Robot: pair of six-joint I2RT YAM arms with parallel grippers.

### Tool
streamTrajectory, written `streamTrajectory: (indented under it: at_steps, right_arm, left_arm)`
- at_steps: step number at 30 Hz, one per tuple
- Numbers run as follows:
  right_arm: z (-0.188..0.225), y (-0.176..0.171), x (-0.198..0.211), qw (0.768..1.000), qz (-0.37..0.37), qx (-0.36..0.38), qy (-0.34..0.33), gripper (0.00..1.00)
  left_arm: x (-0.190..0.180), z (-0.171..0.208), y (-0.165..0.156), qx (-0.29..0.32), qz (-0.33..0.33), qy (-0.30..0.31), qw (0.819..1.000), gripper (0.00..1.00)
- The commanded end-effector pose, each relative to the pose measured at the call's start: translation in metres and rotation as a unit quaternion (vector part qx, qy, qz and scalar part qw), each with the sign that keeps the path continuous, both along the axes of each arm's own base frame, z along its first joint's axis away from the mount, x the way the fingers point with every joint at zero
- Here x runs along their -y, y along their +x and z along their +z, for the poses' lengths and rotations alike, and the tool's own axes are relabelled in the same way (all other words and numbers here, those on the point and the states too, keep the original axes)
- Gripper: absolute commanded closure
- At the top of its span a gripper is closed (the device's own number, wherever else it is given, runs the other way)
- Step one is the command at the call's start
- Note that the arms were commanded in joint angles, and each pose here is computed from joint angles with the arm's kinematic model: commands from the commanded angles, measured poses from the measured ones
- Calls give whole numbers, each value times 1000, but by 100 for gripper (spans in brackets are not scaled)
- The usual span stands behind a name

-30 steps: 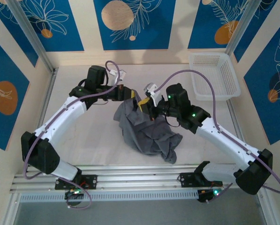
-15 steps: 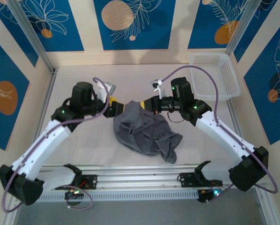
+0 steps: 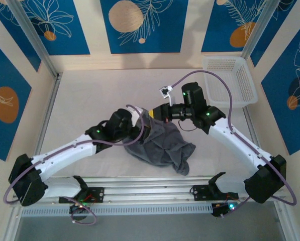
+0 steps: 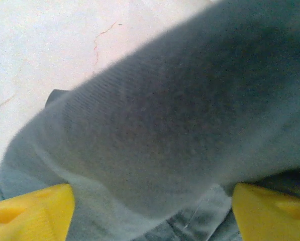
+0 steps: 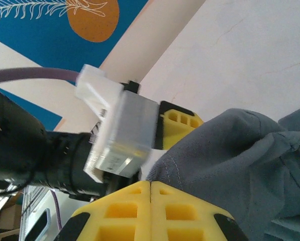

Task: Fold the inside-out t-shirt

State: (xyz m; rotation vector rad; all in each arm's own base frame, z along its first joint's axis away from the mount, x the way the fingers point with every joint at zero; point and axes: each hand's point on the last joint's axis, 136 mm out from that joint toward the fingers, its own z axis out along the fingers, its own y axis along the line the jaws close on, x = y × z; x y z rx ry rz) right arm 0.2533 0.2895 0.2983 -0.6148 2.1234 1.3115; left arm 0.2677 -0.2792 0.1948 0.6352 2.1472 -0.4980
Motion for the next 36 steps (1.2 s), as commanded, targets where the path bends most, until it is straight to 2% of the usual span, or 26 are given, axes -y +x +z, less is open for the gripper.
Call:
streamTrajectory:
  at_steps: [1,5,9,11,14,17,18,19,20,21,23,25,27,31,33,36]
  right_arm:
    - [19,-3,-4,1000,8,3,18,100]
    - [10,-1,-3,1000,-4,-11,8,100]
    - [4,1,2,1000,-21,-19,-6,100]
    - [-2,7,8,998,-47,-23,-25,100]
    - [-20,18,23,993,-92,-34,-66,100]
    - [-36,24,35,987,-118,-55,-92,100]
    - [-39,25,37,986,-121,-61,-95,100]
    - [-42,25,37,986,-120,-66,-96,100]
    - [-43,25,37,986,-120,-68,-96,100]
    - [-44,25,36,986,-118,-71,-96,100]
    - [-45,23,35,986,-113,-75,-93,100]
    - [-43,21,32,988,-103,-77,-86,100]
    - [-42,22,30,988,-103,-81,-83,100]
    - [-40,25,31,986,-111,-85,-87,100]
    - [-39,26,31,986,-114,-86,-86,100]
    - [-40,25,31,986,-115,-91,-85,100]
  left_arm:
    - [10,26,17,39,27,-39,998,14]
    - [23,25,22,28,25,-55,998,12]
    - [0,21,38,41,100,-20,994,15]
    - [-10,27,39,54,117,-23,991,19]
    - [-18,44,32,62,110,-59,990,37]
    - [-19,63,20,40,69,-120,990,47]
    - [-20,66,17,26,56,-131,989,63]
    - [-22,67,15,16,49,-135,989,85]
    - [-26,66,13,5,48,-136,989,98]
    - [-31,66,13,-3,50,-135,990,100]
    - [-32,67,9,-8,29,-138,990,100]
    - [-20,69,0,-14,-20,-143,989,91]
    - [-8,61,-6,-49,-34,-157,986,84]
    - [4,27,-19,-85,21,-151,985,77]
    - [1,4,-21,-97,68,-130,984,69]
    - [9,-12,-22,-93,78,-103,987,54]
